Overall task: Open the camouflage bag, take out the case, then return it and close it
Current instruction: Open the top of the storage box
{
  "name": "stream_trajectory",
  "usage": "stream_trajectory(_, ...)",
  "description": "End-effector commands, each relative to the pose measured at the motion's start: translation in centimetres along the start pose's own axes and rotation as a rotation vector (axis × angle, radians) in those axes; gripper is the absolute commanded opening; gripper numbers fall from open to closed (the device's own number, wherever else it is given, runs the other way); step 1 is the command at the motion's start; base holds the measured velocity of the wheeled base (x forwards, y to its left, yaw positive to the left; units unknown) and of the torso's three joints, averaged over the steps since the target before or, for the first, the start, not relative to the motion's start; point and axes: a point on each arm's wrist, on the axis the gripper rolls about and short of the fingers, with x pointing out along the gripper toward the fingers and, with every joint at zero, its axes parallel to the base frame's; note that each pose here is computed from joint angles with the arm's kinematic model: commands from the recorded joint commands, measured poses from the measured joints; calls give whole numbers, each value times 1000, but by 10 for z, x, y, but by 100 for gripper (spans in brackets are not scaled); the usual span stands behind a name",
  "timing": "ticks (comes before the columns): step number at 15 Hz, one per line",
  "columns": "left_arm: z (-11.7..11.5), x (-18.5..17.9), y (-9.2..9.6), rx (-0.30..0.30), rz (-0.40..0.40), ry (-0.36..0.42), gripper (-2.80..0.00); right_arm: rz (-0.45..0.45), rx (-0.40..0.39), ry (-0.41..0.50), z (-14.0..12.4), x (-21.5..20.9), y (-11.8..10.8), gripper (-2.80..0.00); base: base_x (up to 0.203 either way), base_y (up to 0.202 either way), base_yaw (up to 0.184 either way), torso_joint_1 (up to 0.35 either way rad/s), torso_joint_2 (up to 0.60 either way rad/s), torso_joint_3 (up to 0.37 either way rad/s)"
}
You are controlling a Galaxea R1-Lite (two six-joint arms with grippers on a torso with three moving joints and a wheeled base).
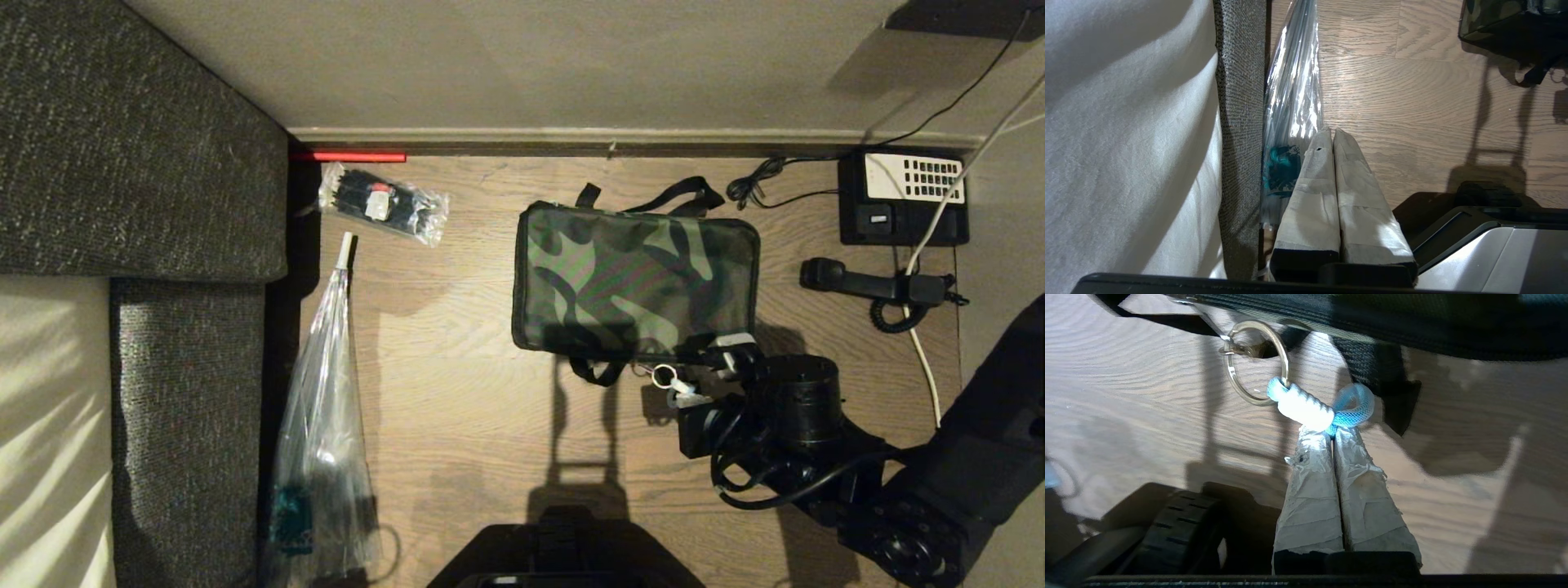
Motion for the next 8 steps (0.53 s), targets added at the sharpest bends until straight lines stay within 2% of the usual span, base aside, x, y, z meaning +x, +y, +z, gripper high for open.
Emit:
stream_trajectory(1, 0, 0, 0, 1, 1, 0, -280, -28, 0, -6, 1, 3, -9, -280, 0, 0, 0, 0, 0, 0)
stream_trajectory(8, 0, 0, 0, -1, 1, 0, -280, -88, 9, -11, 4, 9, -29, -280, 0, 0, 0, 0, 0, 0)
